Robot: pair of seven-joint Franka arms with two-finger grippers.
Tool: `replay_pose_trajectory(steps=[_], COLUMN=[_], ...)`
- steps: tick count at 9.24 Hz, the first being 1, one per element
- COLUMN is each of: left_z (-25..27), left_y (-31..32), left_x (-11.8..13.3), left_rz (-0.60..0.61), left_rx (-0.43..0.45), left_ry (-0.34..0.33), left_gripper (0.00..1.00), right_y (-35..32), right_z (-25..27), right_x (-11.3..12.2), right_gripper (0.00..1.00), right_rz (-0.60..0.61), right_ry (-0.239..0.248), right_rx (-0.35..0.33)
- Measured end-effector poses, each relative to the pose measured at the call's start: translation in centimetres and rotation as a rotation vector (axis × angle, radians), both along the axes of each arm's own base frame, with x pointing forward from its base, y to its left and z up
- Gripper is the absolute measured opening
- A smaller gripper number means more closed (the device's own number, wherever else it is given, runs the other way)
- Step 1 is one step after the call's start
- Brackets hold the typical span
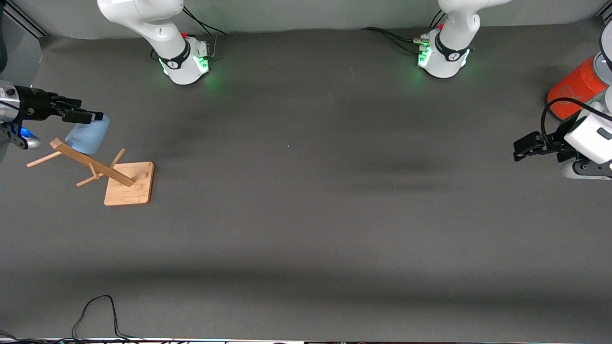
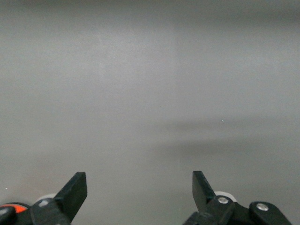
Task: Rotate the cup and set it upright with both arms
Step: 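Grasp the blue cup and slide it off the wooden peg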
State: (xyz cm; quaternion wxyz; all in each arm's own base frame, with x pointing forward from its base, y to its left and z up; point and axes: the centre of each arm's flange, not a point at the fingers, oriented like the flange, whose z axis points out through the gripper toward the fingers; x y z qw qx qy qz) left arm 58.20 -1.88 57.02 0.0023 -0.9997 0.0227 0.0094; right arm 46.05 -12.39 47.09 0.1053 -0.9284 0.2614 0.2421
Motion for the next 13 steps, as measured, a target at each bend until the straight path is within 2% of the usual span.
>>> replay_pose_trajectory(steps=[3, 4, 6, 11, 12, 13], left_z=[-0.3, -0.4, -0.5, -0.5, -0.5, -0.6], left_y=[0.0, 0.0, 0.1, 0.1, 0.1, 0.1], left_x=[0.0, -0.1, -0.1, -0.1, -0.1, -0.1], left_rz=[-0.022, -0.025, -0.025, -0.025, -0.025, -0.025], left_rx=[0.000, 0.000, 0.000, 0.000, 0.000, 0.000], left_ry=[0.006, 0.008, 0.010, 0.011, 0.011, 0.012], left_gripper=[1.00, 1.00, 1.00, 1.00, 1.00, 1.00], right_y=[-0.7, -0.9, -0.8, -0.7, -0.8, -0.9], right_z=[-2.4, -2.8, -3.4, -4.4, -4.2, -3.9], right_x=[-0.4, -0.3, 0.1, 1.2, 1.3, 1.5], right_gripper=[1.00, 0.96, 0.92, 0.89, 0.77, 0.71], right_rz=[-0.034, -0.044, -0.062, -0.083, -0.089, -0.100], right_ry=[0.004, 0.005, -0.003, -0.008, -0.010, -0.014], right_rx=[0.008, 0.013, 0.031, 0.041, 0.038, 0.031])
